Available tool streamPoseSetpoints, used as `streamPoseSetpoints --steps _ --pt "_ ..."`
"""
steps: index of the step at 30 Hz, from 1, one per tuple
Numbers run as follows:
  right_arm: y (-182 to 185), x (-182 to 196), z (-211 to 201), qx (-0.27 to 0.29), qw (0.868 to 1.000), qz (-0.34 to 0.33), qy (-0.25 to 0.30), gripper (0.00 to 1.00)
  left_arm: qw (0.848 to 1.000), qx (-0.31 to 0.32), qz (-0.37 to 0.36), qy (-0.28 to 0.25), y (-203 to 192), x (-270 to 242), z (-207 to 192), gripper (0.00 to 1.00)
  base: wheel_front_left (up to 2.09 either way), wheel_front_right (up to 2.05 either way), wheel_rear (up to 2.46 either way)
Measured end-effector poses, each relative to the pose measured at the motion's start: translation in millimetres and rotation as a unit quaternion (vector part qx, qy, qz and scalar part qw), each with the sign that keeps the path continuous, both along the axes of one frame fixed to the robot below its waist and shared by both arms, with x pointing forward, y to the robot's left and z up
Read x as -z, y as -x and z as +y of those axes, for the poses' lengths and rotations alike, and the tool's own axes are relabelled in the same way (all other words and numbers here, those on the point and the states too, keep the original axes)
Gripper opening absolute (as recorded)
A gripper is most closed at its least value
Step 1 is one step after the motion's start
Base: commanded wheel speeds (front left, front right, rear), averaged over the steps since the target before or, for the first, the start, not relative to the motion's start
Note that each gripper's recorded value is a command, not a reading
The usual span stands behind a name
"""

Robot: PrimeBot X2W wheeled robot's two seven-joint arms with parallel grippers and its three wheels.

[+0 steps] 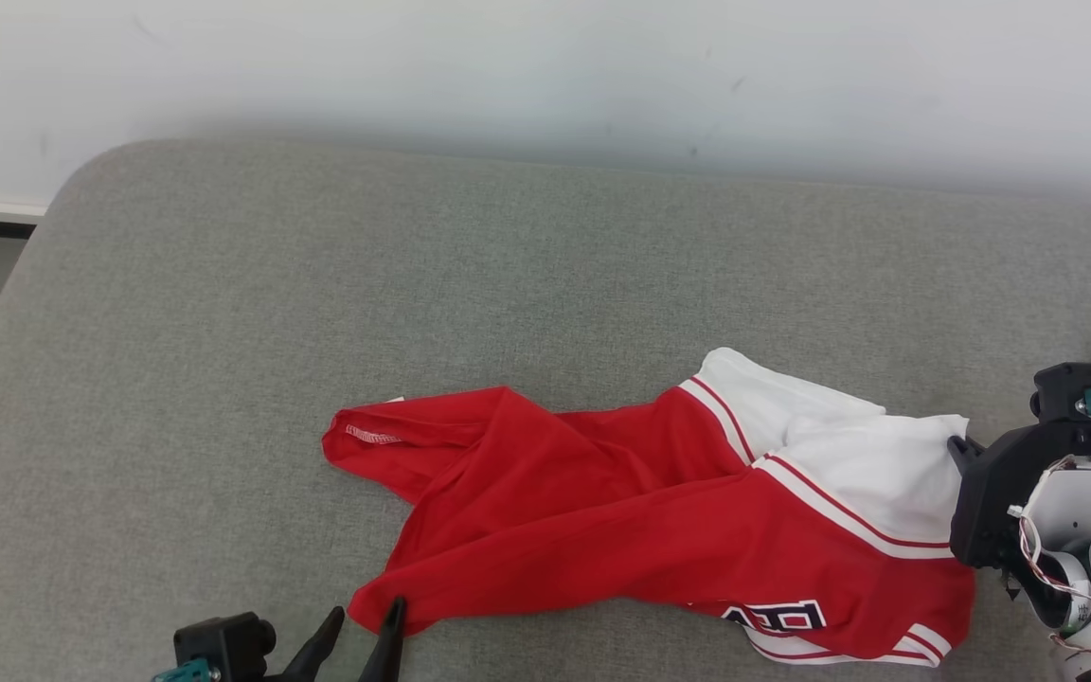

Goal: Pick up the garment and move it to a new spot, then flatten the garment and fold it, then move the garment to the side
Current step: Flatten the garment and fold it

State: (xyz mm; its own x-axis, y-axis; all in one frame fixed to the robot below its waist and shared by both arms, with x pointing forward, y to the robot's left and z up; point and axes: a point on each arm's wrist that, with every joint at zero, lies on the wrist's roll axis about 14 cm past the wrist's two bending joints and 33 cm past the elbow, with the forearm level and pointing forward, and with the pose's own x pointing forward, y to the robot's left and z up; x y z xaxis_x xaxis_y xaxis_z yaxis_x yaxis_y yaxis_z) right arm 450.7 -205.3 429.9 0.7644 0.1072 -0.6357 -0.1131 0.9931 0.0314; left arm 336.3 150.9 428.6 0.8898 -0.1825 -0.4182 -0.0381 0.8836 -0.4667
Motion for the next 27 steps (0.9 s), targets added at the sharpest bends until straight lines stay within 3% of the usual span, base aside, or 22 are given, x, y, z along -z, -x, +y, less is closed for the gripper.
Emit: streamPoseSetpoints --steps 16,17,18,19,21,23,24,27 --pt "-12 3 9 -0.007 1.0 0.0 0.001 0.0 0.999 0.021 0.025 0.009 11 15 -4 1.0 0.0 0.0 0.0" --pt "-11 4 8 -0.007 1.0 0.001 0.001 0.0 0.999 0.021 0.027 0.009 10 16 -5 0.92 0.0 0.0 0.0" --pt "-11 5 8 -0.006 1.0 0.002 0.001 0.0 0.999 0.023 0.029 0.008 10 17 -6 0.5 0.0 0.0 0.0" --pt "-11 5 7 -0.005 1.0 0.003 0.001 0.0 0.999 0.026 0.03 0.004 9 18 -6 0.45 0.0 0.0 0.0" --pt "-10 6 6 -0.004 1.0 0.003 0.001 0.0 0.999 0.029 0.028 0.003 6 18 -8 0.2 0.0 0.0 0.0" --pt "-10 6 5 -0.003 1.0 0.004 0.001 0.0 0.999 0.027 0.027 -0.001 4 19 -8 0.14 0.0 0.0 0.0" --pt "-9 6 4 -0.002 1.0 0.004 0.001 0.0 0.999 0.026 0.026 -0.003 2 18 -7 0.03 0.0 0.0 0.0" --pt "-9 7 3 0.0 1.0 0.005 0.001 0.0 0.999 0.028 0.03 -0.007 1 21 -7 0.0 0.0 0.0 0.0"
